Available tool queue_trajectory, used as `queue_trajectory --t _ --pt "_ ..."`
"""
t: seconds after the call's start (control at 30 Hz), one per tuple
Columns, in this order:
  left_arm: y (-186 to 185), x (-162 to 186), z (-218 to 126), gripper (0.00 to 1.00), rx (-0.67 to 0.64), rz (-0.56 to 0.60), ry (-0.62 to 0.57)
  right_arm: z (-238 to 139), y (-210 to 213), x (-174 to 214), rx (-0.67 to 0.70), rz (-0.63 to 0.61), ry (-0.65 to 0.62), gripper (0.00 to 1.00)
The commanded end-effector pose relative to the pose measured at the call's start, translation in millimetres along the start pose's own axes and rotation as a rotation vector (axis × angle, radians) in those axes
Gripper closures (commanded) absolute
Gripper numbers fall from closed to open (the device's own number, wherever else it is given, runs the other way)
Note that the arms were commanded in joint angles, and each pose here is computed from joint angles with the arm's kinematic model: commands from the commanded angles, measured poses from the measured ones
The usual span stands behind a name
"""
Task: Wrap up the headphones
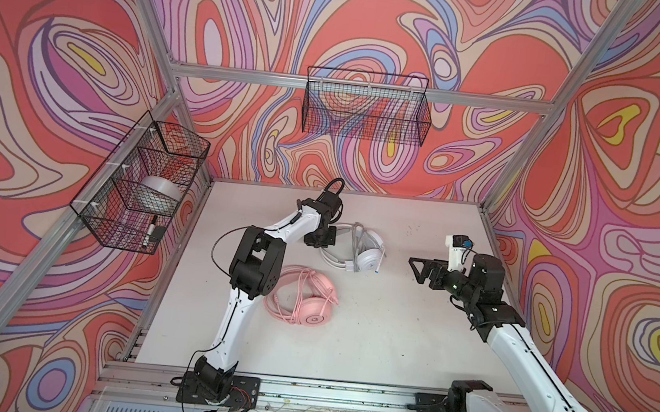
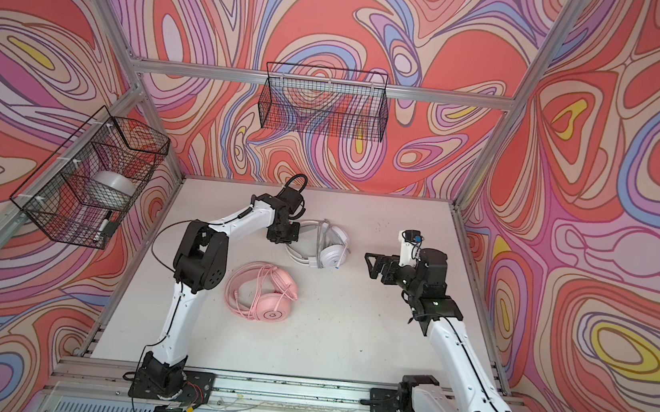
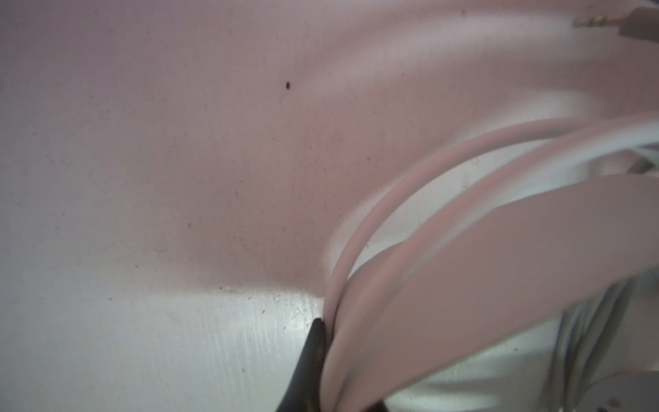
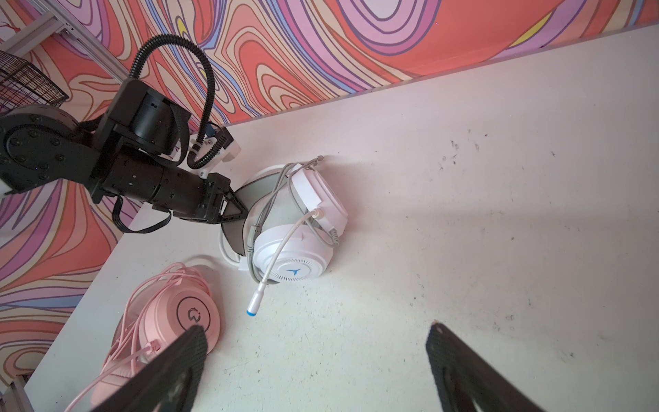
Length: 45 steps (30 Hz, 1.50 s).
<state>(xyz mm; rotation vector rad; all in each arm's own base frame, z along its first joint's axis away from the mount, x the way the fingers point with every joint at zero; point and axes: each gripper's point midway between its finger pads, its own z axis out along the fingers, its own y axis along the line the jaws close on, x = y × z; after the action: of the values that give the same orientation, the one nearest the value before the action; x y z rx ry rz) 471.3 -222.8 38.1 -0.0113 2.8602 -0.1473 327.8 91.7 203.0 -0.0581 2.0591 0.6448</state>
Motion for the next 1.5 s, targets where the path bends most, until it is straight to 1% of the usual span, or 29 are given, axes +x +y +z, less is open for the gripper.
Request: queue_trajectory --t 0.0,0.07,0.2,0.33,0.47,0.63,0.8,0.87,1.0,1.13,1.2,1.23,1.37,1.47 --pt "-4 -8 4 0.85 0.008 0.023 -0.015 2 -1 0 0.002 0.011 0.004 0.02" --pt "-4 -9 6 0.83 0.003 0.033 -0.014 3 -2 1 0.003 0.015 0.007 0.02" --pt "-2 -12 8 0.74 -0.007 0.045 -0.012 3 -2 2 0.001 0.015 0.010 0.02" --pt "-1 -15 6 0.60 -0.003 0.040 -0.018 2 -3 5 0.008 0.000 0.019 0.02" --pt "-3 -18 2 0.51 0.010 0.027 -0.026 4 -5 9 0.015 0.003 0.027 0.02" --pt "-5 -18 -2 0.31 0.022 -0.006 -0.026 3 -5 6 0.016 0.000 0.021 0.01" --pt "-2 -24 -17 0.17 0.010 -0.023 -0.057 4 -6 6 0.022 -0.003 0.021 0.01" --pt "0 -29 -28 0.15 -0.001 -0.026 -0.081 6 -7 3 0.028 0.001 0.020 0.01" --pt "6 -43 -60 0.10 -0.026 -0.045 -0.164 7 -2 -19 0.022 0.009 -0.009 0.01" --pt "12 -59 -109 0.04 -0.047 -0.051 -0.276 8 -3 -39 0.042 -0.023 -0.041 0.01" --pt "20 -65 -139 0.00 -0.074 -0.042 -0.352 11 -7 -46 0.068 -0.058 -0.045 0.02" --pt "23 -66 -151 0.00 -0.079 -0.031 -0.384 12 -10 -49 0.086 -0.074 -0.048 0.02" --pt "39 -61 -198 0.00 -0.098 0.031 -0.535 19 -23 -60 0.152 -0.117 -0.078 0.02" --pt "63 -47 -220 0.00 -0.124 0.045 -0.644 21 -34 -65 0.202 -0.122 -0.124 0.01"
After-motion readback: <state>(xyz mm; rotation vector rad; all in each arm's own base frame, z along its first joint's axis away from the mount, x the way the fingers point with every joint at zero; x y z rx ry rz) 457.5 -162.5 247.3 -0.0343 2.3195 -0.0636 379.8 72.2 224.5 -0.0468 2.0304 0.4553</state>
